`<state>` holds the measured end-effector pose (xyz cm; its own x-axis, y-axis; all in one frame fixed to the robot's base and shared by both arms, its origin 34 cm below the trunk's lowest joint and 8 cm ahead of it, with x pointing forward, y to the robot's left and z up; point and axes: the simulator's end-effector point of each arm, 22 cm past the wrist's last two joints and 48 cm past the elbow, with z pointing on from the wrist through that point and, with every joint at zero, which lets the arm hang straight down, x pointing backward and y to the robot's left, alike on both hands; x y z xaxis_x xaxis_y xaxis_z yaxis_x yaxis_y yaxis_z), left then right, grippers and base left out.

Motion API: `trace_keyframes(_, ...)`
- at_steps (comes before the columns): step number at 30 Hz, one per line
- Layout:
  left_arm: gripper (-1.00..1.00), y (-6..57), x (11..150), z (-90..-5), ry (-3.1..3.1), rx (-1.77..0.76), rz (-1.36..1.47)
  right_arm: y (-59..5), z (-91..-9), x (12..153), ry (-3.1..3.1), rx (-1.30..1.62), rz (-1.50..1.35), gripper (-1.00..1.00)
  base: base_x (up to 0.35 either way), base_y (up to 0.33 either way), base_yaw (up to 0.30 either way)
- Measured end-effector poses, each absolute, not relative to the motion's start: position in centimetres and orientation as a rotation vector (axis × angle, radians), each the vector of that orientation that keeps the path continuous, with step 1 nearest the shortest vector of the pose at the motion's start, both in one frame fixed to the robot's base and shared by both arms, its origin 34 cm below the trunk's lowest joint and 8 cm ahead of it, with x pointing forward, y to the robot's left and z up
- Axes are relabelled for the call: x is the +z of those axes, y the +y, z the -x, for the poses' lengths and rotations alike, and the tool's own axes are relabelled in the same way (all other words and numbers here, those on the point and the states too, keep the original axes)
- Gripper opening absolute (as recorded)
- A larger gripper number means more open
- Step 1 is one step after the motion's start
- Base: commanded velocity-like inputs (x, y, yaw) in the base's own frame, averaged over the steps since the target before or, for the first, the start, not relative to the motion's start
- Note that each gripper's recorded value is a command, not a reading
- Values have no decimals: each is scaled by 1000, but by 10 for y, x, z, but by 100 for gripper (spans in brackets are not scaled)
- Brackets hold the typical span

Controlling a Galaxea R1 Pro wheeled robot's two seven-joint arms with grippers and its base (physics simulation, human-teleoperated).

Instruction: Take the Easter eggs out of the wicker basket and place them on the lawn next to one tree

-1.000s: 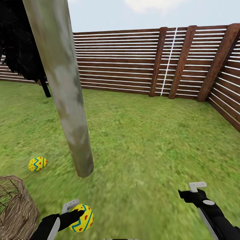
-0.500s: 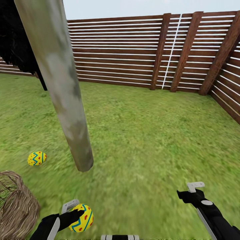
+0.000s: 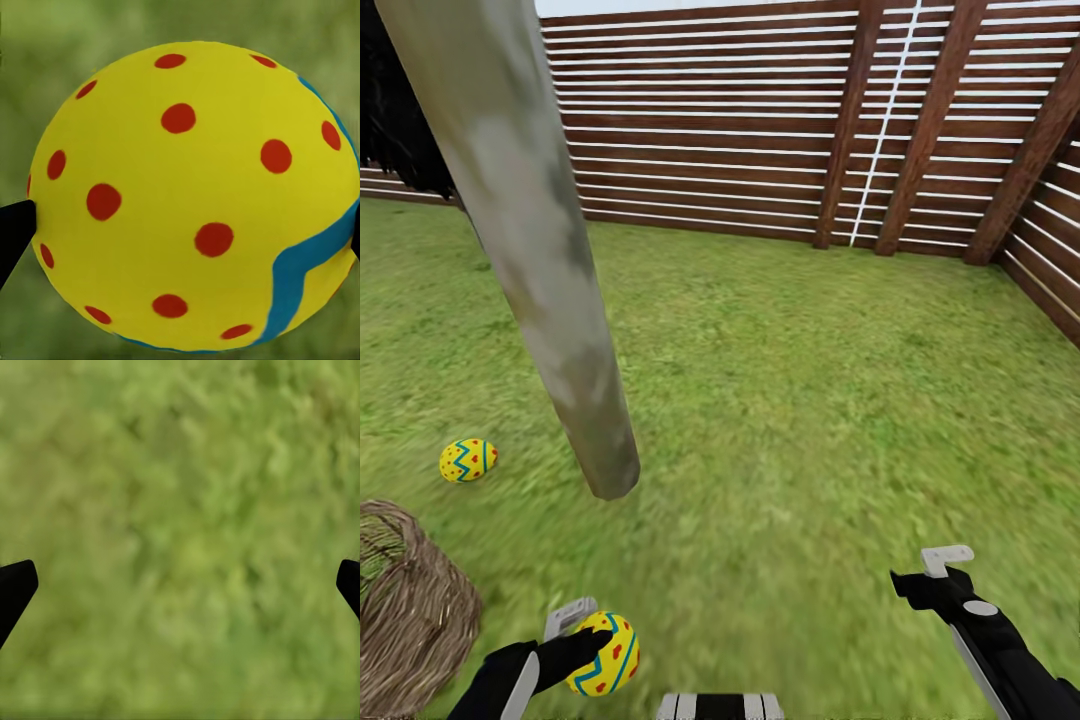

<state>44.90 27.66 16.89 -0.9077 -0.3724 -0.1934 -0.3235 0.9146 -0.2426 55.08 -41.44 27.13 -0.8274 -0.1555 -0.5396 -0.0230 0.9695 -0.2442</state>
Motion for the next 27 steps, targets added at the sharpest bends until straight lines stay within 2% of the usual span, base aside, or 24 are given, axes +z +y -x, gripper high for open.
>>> trace_keyframes(27,-100,275,134,-417,2928,-289,552,-403,-526,223,2629,-288,180,100,0,0,0)
